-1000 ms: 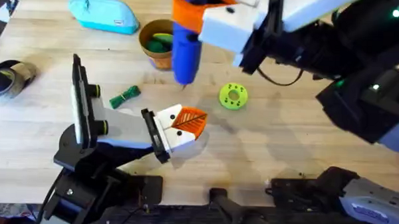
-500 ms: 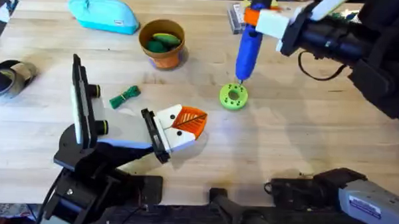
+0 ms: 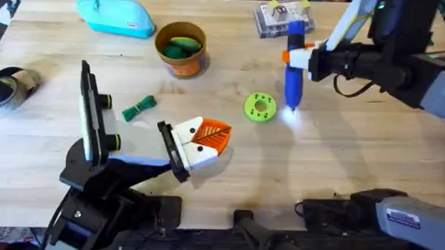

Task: Pick up the gripper from the table and insert it into the empty holder that is missing its gripper. Then pick up a screw, insert it into the mounting hole, and use the screwdriver to tighten it. Finally, clean up the table by picking up the vegetable and placing it into the bucket.

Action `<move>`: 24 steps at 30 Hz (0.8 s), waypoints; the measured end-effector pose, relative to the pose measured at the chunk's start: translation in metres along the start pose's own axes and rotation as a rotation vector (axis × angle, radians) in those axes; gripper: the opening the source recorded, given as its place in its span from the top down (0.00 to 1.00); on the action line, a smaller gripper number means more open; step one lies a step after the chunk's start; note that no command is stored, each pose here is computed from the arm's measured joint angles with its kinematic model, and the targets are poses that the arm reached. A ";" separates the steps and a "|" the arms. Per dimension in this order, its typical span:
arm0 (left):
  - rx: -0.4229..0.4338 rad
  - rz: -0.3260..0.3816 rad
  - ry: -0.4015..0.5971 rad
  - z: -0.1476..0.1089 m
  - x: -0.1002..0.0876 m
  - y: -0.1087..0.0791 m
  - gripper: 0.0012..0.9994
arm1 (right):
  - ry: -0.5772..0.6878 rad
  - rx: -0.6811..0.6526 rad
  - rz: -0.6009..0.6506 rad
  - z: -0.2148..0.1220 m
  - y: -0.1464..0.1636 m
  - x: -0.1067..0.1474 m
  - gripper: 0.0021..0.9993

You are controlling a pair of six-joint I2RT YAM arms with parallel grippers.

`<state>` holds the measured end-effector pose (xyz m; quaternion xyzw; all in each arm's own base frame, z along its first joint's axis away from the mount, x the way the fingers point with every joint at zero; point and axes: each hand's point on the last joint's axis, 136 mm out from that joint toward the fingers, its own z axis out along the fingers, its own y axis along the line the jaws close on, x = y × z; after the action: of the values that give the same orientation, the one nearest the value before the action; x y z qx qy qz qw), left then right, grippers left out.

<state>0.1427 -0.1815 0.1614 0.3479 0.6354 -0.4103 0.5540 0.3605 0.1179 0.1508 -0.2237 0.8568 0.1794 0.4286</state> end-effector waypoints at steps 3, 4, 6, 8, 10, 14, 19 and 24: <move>0.000 0.000 0.000 0.000 0.000 0.000 0.99 | 0.089 0.077 -0.096 0.008 -0.017 0.021 0.95; 0.000 0.000 0.000 0.000 0.000 0.000 0.99 | 0.107 0.097 -0.139 0.009 -0.022 0.025 0.95; 0.000 0.000 0.000 0.000 0.000 0.000 0.99 | 0.128 0.124 -0.232 0.011 -0.029 0.027 0.95; 0.000 0.000 0.000 0.000 0.000 0.000 0.99 | 0.141 0.139 -0.331 0.011 -0.033 0.025 0.95; 0.000 0.000 0.000 0.000 0.000 0.000 0.99 | 0.154 0.142 -0.432 0.012 -0.033 0.025 0.95; 0.000 0.000 0.000 0.000 0.000 0.000 0.99 | 0.212 0.088 -0.629 0.022 -0.021 0.035 0.95; 0.000 0.000 0.000 0.000 0.000 0.000 0.99 | 0.324 -0.050 -0.809 0.037 0.007 0.068 0.83; 0.000 0.000 0.000 0.000 0.000 0.000 0.99 | 0.407 -0.100 -0.892 0.046 0.015 0.090 0.30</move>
<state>0.1427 -0.1815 0.1614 0.3479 0.6353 -0.4102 0.5541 0.3345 0.1323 0.0529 -0.6195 0.7344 -0.0279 0.2761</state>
